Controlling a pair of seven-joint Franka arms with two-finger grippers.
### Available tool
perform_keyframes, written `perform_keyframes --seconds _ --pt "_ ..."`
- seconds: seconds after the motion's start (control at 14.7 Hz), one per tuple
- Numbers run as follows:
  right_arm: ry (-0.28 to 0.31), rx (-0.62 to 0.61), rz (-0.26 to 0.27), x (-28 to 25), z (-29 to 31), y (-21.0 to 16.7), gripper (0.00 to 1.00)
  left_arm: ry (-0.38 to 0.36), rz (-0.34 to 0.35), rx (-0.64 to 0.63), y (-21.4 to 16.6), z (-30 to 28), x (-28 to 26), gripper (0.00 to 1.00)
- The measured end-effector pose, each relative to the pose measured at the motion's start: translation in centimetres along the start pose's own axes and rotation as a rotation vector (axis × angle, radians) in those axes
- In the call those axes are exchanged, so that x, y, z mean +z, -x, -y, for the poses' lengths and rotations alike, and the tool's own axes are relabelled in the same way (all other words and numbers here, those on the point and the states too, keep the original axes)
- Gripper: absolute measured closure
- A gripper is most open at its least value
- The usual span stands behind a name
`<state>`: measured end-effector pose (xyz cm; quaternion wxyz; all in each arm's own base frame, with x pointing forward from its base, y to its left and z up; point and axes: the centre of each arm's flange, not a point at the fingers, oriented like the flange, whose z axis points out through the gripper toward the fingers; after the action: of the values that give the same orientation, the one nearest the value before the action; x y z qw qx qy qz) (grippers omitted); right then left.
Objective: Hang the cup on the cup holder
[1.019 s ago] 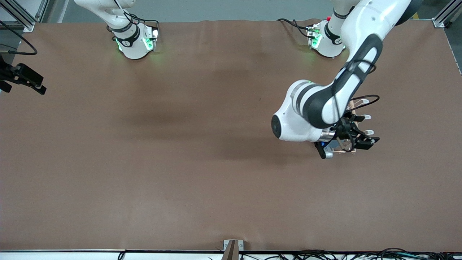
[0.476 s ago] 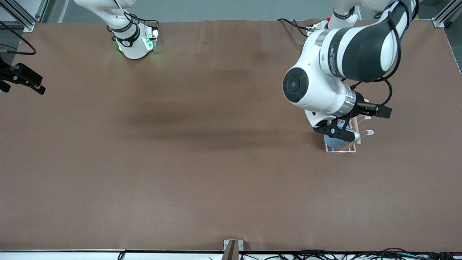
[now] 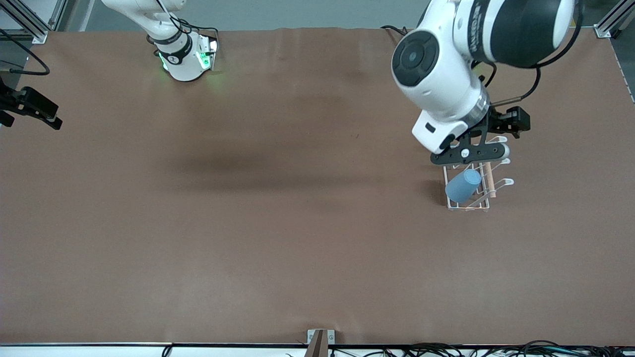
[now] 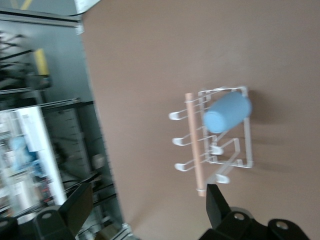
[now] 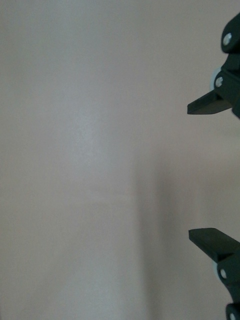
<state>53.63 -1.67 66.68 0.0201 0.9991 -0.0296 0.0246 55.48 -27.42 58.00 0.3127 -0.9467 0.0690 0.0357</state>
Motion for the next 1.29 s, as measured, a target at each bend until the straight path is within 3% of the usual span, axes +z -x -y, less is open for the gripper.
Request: perform_keyframes --seconds 0.41,0.54,0.82,1.29 --pt "0.0 0.0 0.0 0.0 0.0 0.0 0.0 0.442 -0.015 -0.159 -1.3 10.6 1.7 0.0" --pt "0.0 0.0 -0.001 0.0 0.0 0.0 0.0 0.521 -0.008 -0.217 0.6 14.1 2.6 0.0" --pt "0.0 0.0 -0.001 0.0 0.0 0.0 0.0 0.583 0.008 -0.269 5.0 19.0 4.7 0.0" --pt "0.0 0.0 -0.001 0.0 0.0 0.0 0.0 0.577 -0.034 -0.179 7.6 19.8 8.0 0.0"
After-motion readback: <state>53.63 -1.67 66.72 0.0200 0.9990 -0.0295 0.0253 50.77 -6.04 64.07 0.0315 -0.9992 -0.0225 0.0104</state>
